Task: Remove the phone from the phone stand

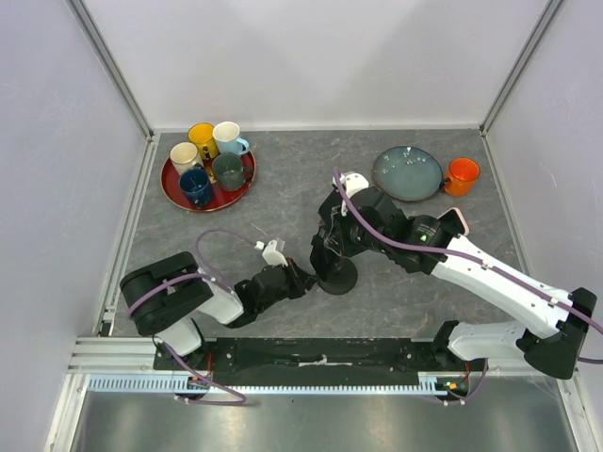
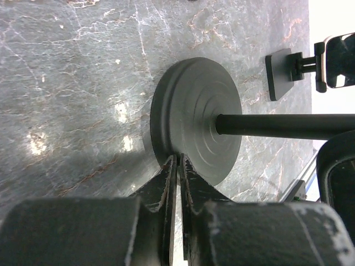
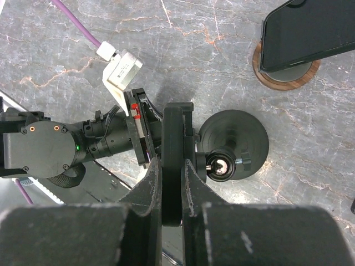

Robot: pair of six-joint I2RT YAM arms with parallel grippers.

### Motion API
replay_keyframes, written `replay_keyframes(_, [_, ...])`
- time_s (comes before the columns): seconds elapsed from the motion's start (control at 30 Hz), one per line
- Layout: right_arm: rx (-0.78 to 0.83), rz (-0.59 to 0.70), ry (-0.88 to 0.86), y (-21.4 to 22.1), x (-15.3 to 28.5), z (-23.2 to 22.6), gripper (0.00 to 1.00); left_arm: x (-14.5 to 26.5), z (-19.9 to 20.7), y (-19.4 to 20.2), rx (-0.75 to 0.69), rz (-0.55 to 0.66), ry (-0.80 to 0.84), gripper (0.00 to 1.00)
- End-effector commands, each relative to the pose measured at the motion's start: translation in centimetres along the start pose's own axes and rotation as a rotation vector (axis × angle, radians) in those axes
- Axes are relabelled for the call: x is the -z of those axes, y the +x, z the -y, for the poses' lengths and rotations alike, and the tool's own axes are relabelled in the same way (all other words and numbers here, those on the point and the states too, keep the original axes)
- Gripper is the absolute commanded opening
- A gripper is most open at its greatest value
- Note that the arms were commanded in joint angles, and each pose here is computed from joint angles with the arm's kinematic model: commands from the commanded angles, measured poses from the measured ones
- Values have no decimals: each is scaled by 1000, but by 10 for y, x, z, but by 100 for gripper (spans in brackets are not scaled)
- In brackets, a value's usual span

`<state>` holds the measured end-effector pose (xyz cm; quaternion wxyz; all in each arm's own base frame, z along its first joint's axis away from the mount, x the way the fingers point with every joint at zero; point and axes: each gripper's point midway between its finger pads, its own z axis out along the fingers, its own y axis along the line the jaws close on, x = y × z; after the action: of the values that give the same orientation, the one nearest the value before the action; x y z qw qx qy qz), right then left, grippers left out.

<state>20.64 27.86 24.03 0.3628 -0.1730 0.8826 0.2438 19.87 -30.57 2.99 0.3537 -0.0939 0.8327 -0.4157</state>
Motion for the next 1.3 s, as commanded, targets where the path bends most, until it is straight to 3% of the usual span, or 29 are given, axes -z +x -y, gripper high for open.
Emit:
replay_keyframes(0.0, [-51, 164, -136, -42, 18, -31, 0, -8, 36, -11, 80, 33, 116, 8])
replay_keyframes(0.1, [-53, 162, -139, -42, 18, -31, 0, -14, 28, -5, 82, 10, 61, 2])
replay_keyframes(0.3, [-48, 160, -165, -46, 21, -37, 0, -20, -3, 15, 74, -93, -147, 2])
replay_keyframes(0.5, [-36, 187, -141, -57, 29, -35, 0, -20, -12, 18, 61, -121, -236, 2])
replay_keyframes(0.7, [-45, 200, -118, -57, 32, -29, 0, -13, -6, 11, 41, -107, -213, 2])
replay_keyframes(0.87, [-45, 211, -103, -57, 34, -24, 0, 6, 19, -17, -1, -1, -75, 4])
replay_keyframes(0.97, [-35, 206, -101, -56, 33, -23, 0, 23, 26, -34, -83, 75, 4, 14])
replay_keyframes(1.07, [-20, 187, -105, -52, 29, -23, 0, 41, 38, -50, -218, 152, 105, 32])
replay_keyframes(1.1, [-16, 175, -115, -50, 27, -26, 0, 46, 43, -56, -284, 181, 136, 44])
replay_keyframes(1.17, [-3, 167, -117, -48, 25, -26, 0, 55, 37, -57, -353, 198, 148, 60])
replay_keyframes(1.2, [5, 160, -118, -47, 23, -26, 0, 63, 43, -63, -400, 221, 171, 73])
replay_keyframes(1.27, [19, 153, -122, -45, 22, -26, 0, 69, 45, -66, -452, 230, 185, 81])
